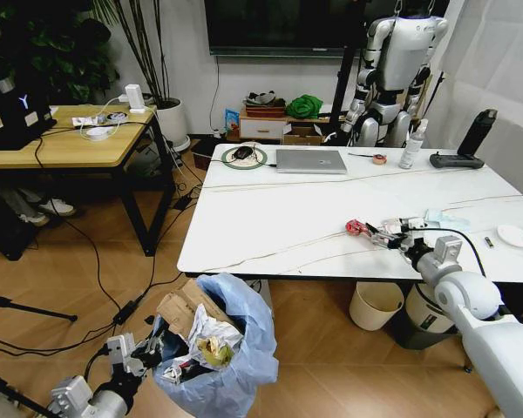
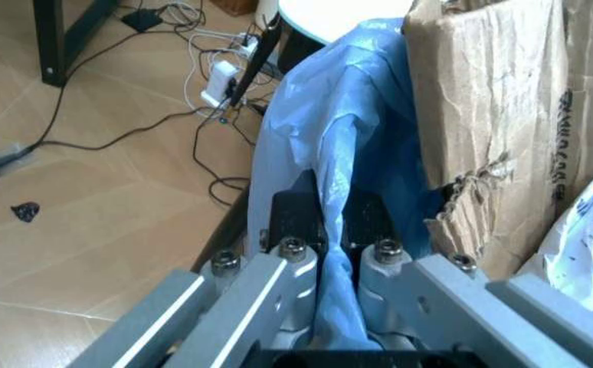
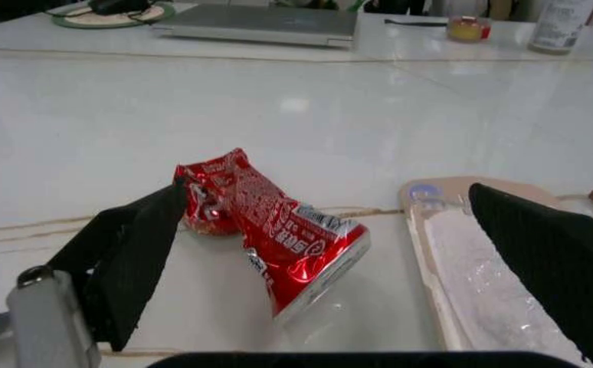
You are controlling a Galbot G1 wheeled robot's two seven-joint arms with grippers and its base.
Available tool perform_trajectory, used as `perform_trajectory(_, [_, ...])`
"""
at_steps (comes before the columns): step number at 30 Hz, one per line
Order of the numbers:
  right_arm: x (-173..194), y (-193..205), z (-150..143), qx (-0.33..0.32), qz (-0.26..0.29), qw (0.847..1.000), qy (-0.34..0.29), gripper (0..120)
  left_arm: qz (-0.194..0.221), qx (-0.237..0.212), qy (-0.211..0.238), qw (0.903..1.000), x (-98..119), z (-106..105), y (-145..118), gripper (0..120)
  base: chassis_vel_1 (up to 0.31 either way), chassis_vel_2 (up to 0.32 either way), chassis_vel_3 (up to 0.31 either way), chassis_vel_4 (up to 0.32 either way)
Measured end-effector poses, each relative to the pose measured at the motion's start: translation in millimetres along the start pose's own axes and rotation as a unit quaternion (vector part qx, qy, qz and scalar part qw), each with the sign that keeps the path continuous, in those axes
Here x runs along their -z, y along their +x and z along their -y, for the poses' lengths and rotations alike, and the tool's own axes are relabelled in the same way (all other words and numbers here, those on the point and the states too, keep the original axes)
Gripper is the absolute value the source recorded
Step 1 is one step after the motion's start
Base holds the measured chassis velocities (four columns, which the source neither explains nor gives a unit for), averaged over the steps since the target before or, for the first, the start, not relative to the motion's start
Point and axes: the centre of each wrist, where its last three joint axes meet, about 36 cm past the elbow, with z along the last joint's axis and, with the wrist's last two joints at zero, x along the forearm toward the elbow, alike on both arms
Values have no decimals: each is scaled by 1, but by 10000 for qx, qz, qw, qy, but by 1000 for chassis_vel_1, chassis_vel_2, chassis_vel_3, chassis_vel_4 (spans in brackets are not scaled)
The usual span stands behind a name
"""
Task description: Pick up the trash bin and place the trash from the table into it.
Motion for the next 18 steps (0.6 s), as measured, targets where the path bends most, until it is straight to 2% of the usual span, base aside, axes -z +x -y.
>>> perform_trajectory(14, [-26, -12, 3, 158, -124, 9998, -89, 100, 40, 24, 2, 10000, 1, 0, 1, 0, 0, 0, 0, 0])
perform_trajectory(18, [-29, -14, 4, 152, -92, 9998, -105, 87, 47, 33, 4, 10000, 1, 0, 2, 0, 0, 0, 0, 0])
